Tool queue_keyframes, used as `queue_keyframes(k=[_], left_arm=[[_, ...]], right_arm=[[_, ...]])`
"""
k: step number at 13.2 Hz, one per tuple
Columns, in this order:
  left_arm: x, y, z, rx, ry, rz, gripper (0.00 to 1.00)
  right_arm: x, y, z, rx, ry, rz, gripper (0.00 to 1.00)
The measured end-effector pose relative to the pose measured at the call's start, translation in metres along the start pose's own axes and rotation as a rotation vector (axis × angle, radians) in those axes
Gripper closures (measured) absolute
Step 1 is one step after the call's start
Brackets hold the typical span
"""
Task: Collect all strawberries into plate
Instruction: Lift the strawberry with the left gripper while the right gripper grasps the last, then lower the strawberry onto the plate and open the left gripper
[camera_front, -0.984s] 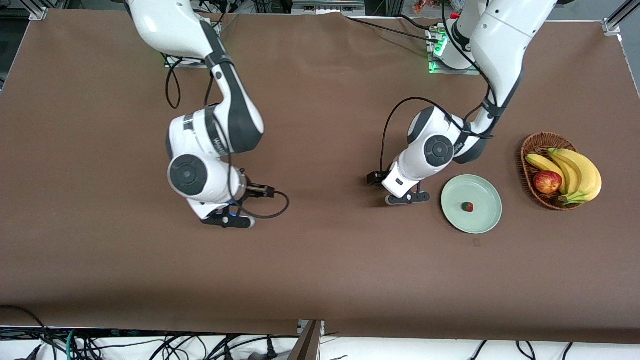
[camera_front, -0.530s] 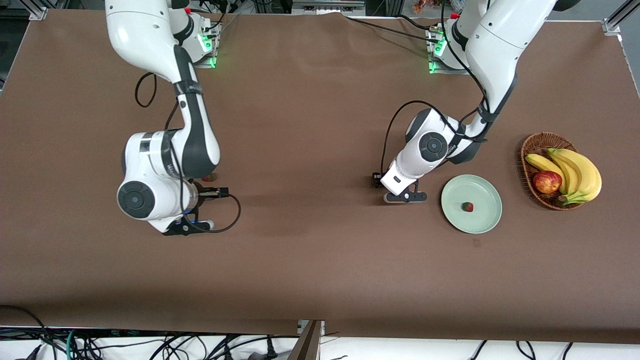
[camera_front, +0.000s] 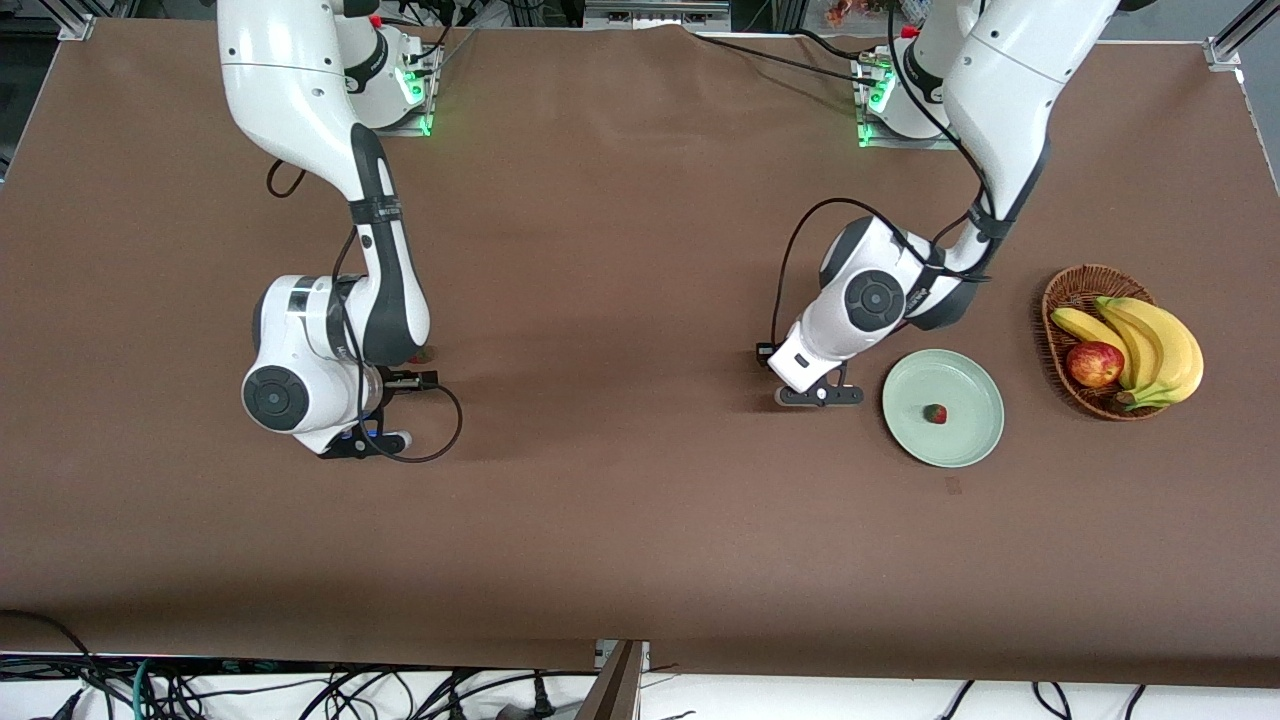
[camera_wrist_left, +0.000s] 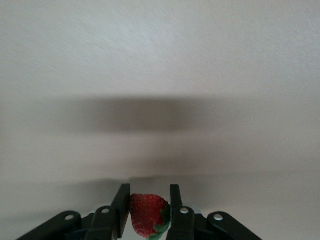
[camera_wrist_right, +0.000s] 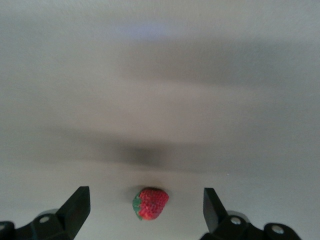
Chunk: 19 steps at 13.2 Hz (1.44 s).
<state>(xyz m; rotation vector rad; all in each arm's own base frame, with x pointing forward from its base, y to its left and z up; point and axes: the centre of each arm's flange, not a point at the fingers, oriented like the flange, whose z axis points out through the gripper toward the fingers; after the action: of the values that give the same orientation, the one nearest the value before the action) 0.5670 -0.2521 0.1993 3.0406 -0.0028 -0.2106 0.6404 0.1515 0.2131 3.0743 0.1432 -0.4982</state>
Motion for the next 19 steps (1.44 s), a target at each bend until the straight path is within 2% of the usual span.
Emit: queue_keyframes(k=[5,10,12,13,14,15,17,19], left_arm=[[0.042,-0.086,-0.077,0.019,-0.098,0.255,0.64],[0.062,-0.191,-0.086,-0.033,-0.103,0.601,0.64],[0.065,-0.222,-0.075,-0.053,-0.103,0.688,0.64],[0.066,-0.232,-0.069,-0.062,-0.104,0.719,0.64],[0.066,-0.239,-0.064,-0.070,-0.108,0.735,0.64],[0.065,-0.245,-0.060,-0.076,-0.111,0.741,0.63],[0.065,-0.251,-0.058,-0.080,-0.114,0.744,0.49],[0.066,-0.252,-0.061,-0.079,-0.109,0.744,0.30]], right_arm=[[-0.016,-0.004,0.038,-0.018,-0.052,0.003,0.00],[-0.021,-0.002,0.049,-0.021,-0.077,0.009,0.03],[-0.023,-0.002,0.052,-0.022,-0.082,0.010,0.22],[-0.023,-0.001,0.053,-0.022,-0.084,0.011,0.26],[-0.023,-0.001,0.053,-0.022,-0.086,0.011,0.26],[-0.024,-0.001,0.054,-0.022,-0.087,0.011,0.33],[-0.024,-0.002,0.053,-0.023,-0.087,0.010,0.58],[-0.024,-0.003,0.052,-0.023,-0.085,0.008,0.61]])
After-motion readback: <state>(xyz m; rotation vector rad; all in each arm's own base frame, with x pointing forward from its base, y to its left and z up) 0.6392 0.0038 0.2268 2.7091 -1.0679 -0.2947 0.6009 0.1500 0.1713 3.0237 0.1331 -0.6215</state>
